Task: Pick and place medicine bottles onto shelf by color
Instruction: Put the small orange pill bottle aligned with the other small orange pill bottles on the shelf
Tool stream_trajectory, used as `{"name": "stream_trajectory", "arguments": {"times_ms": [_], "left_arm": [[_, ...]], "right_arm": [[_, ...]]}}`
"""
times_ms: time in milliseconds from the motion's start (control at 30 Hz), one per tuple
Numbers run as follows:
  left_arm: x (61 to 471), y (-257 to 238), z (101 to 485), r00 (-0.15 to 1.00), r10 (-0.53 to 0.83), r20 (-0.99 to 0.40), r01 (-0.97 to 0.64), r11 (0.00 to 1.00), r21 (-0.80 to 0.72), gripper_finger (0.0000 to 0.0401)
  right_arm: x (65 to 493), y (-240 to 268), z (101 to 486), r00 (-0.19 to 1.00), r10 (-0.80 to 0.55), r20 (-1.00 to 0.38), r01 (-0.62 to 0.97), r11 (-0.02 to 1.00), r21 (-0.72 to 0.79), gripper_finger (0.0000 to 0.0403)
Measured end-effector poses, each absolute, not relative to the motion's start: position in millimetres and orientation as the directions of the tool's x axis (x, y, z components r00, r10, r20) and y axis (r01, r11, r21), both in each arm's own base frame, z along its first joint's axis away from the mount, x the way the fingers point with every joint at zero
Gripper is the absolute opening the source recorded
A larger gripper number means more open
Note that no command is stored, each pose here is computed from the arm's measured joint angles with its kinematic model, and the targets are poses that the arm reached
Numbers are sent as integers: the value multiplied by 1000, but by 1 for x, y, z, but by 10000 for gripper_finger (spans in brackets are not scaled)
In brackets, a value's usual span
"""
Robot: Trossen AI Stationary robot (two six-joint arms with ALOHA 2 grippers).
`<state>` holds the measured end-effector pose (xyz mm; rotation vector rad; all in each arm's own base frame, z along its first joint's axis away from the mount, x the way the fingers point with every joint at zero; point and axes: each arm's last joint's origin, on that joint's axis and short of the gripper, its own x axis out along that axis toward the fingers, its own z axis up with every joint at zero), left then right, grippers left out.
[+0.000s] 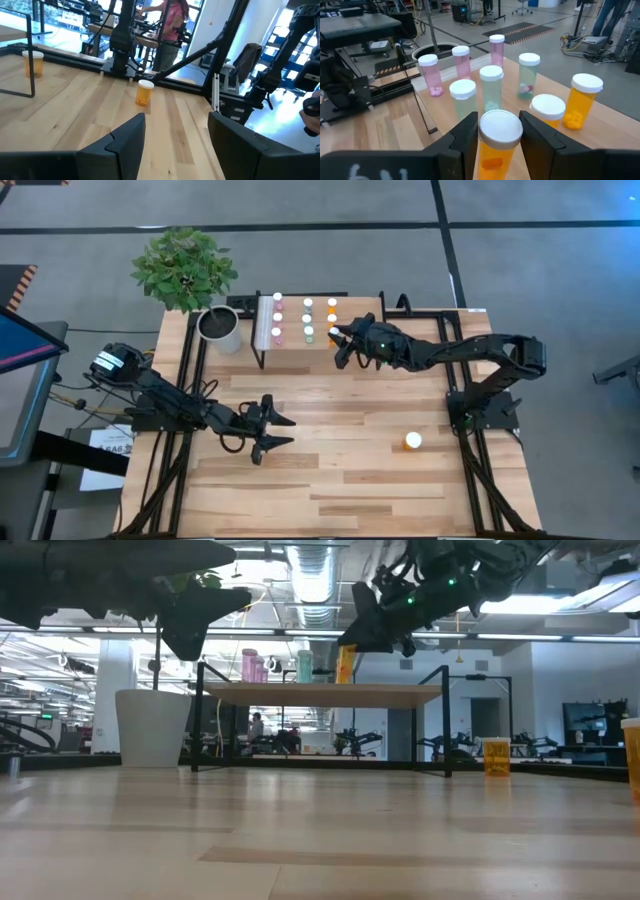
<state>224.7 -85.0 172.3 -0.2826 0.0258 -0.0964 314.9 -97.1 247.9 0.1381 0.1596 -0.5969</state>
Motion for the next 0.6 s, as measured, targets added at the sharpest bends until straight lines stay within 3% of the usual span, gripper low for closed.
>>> {"name": "stream_trajectory", "arguments": {"times_ms": [600], "left_arm": [[225,-85,172,995,-99,-12,92,954,-285,203]], "right_arm": [[315,-96,246,814,-544,-202,563,825,46,148]]}}
